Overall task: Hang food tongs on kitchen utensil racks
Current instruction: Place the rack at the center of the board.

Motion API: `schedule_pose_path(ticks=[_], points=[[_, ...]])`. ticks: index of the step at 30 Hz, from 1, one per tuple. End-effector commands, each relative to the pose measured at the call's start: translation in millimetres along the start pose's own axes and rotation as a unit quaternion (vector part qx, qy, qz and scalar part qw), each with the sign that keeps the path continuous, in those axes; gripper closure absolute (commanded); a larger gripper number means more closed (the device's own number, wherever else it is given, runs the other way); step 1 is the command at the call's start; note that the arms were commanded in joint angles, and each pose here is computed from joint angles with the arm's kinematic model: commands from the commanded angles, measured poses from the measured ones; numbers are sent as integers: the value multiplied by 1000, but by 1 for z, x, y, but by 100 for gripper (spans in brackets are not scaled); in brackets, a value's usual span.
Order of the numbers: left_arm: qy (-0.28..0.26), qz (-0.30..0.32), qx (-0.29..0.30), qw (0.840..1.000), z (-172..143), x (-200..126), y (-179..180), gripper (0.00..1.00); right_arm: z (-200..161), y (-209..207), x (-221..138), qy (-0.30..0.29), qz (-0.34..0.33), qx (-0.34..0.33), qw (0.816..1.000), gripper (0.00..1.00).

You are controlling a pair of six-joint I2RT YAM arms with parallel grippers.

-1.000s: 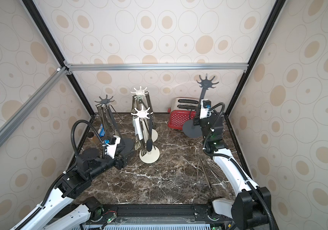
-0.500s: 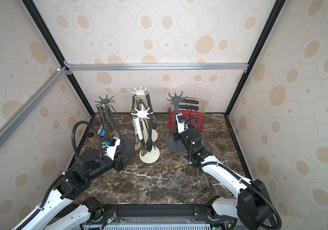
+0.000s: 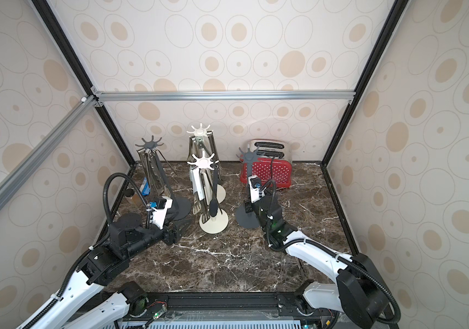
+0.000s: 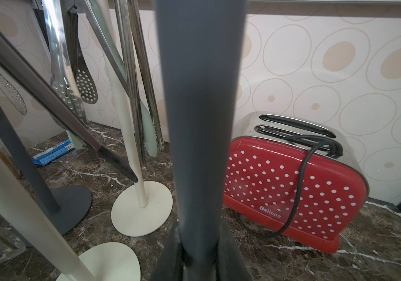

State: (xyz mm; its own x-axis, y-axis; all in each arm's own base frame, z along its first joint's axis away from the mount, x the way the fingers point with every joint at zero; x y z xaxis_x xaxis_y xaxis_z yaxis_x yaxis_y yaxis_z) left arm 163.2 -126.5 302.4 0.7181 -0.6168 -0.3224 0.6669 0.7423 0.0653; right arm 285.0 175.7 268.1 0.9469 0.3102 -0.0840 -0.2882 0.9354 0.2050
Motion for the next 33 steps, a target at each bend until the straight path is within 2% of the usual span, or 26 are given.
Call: schedule_pose_path(ticks=[1, 17, 25, 33], points=[[-8, -5, 3, 1000, 7, -5, -1, 33, 45, 4, -17, -114, 8, 49, 992, 100], [-4, -9, 1, 1000, 10, -4, -1, 33, 17, -9, -22, -76, -29, 78, 994, 100], [-2, -12, -3, 1000, 16, -7, -1, 32, 13, -14, -21, -59, -59, 74, 994, 74], [13, -12, -18, 1000, 26, -12, 0, 35, 11, -15, -22, -47, -66, 70, 994, 65]])
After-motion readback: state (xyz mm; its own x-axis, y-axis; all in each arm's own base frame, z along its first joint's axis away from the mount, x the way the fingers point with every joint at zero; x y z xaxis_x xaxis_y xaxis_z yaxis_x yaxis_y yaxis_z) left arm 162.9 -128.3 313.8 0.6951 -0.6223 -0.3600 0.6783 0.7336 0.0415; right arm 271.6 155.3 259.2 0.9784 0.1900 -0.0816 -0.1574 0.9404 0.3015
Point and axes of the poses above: each gripper's point midway between its finger pads, its own x axis out along the fingers, its own y axis along the line the jaws close on, z = x × y, the point moved 8 cm from there along -x, back along the fingers, and after that the axes turned 15 degrees about x, right-handed, at the moved point
